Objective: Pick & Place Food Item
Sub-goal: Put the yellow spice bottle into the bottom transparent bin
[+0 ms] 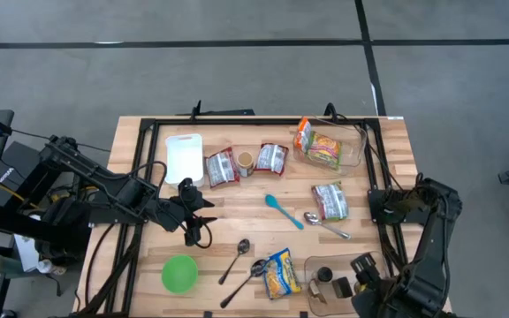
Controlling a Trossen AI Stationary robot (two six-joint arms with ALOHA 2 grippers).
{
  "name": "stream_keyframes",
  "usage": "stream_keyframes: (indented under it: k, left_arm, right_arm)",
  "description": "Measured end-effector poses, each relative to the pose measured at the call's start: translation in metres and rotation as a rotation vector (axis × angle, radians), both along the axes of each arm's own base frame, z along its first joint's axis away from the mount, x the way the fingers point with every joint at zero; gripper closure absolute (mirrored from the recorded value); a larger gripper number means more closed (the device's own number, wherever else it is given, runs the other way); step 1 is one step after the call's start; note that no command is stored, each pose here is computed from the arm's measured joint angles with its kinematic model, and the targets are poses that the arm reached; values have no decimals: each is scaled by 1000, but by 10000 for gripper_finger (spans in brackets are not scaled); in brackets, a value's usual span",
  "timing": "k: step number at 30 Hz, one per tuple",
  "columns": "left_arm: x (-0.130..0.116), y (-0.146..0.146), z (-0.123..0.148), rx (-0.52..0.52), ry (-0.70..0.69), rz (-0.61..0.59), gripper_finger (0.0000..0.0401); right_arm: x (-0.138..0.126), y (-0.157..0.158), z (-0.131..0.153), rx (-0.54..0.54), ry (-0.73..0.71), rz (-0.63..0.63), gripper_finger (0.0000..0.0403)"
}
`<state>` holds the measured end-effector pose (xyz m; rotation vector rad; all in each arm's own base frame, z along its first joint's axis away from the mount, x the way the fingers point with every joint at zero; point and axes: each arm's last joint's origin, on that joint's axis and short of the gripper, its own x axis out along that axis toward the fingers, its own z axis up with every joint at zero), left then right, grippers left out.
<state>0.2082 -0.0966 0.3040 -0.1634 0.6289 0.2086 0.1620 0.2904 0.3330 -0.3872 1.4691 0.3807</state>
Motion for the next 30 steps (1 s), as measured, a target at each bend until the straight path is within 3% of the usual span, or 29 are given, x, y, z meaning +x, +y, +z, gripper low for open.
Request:
stream_keyframes:
  k: [30]
  left_arm:
    - [0,0,0,0,0,0,215]
  right_arm:
    - [-13,2,-33,-112,23,-160,183]
